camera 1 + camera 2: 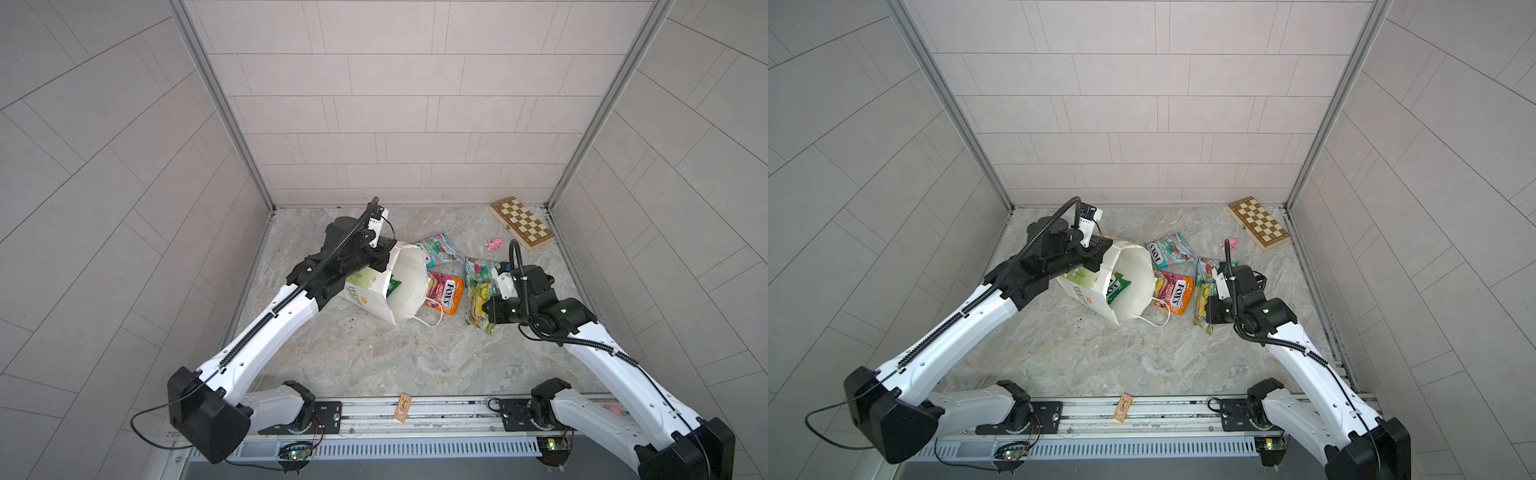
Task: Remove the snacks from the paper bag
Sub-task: 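Lower the Spring Tea packet onto the table beside the orange packet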
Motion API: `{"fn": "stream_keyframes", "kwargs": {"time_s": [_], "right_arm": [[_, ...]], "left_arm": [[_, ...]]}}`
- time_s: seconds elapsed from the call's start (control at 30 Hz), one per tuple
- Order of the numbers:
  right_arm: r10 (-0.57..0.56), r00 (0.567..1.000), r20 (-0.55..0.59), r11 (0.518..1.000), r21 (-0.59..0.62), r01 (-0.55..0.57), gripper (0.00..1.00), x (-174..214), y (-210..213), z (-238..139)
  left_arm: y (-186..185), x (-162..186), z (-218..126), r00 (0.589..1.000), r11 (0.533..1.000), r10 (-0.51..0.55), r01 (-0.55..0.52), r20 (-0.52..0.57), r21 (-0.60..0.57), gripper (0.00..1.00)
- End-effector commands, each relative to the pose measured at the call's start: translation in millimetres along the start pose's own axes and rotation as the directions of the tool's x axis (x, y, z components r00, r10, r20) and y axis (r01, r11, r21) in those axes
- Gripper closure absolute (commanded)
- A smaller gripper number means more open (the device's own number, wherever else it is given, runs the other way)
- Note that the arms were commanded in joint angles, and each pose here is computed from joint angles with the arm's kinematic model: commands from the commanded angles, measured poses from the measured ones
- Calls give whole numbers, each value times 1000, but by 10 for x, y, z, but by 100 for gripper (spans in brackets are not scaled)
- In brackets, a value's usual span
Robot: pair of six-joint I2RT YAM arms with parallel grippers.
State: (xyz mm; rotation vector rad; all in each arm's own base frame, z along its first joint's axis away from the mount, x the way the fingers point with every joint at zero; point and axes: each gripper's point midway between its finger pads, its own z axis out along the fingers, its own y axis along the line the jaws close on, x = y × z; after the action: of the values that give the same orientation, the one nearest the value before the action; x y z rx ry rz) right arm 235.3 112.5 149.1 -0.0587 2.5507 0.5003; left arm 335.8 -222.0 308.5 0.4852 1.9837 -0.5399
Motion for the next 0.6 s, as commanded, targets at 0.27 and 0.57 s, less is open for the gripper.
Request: {"fn": "stream_keyframes", "kwargs": {"time_s": [0.27,0.57], "right_arm": [[44,999,1,994,-96,-44,100,-15,52,136],[117,993,-31,987,-103,-120,100,66,-112,292]], "left_arm": [[-49,-141,-98,999,1000,11,-11,41,12,100],[-51,-139,-95,999,1000,11,-12,40,13,100]]}}
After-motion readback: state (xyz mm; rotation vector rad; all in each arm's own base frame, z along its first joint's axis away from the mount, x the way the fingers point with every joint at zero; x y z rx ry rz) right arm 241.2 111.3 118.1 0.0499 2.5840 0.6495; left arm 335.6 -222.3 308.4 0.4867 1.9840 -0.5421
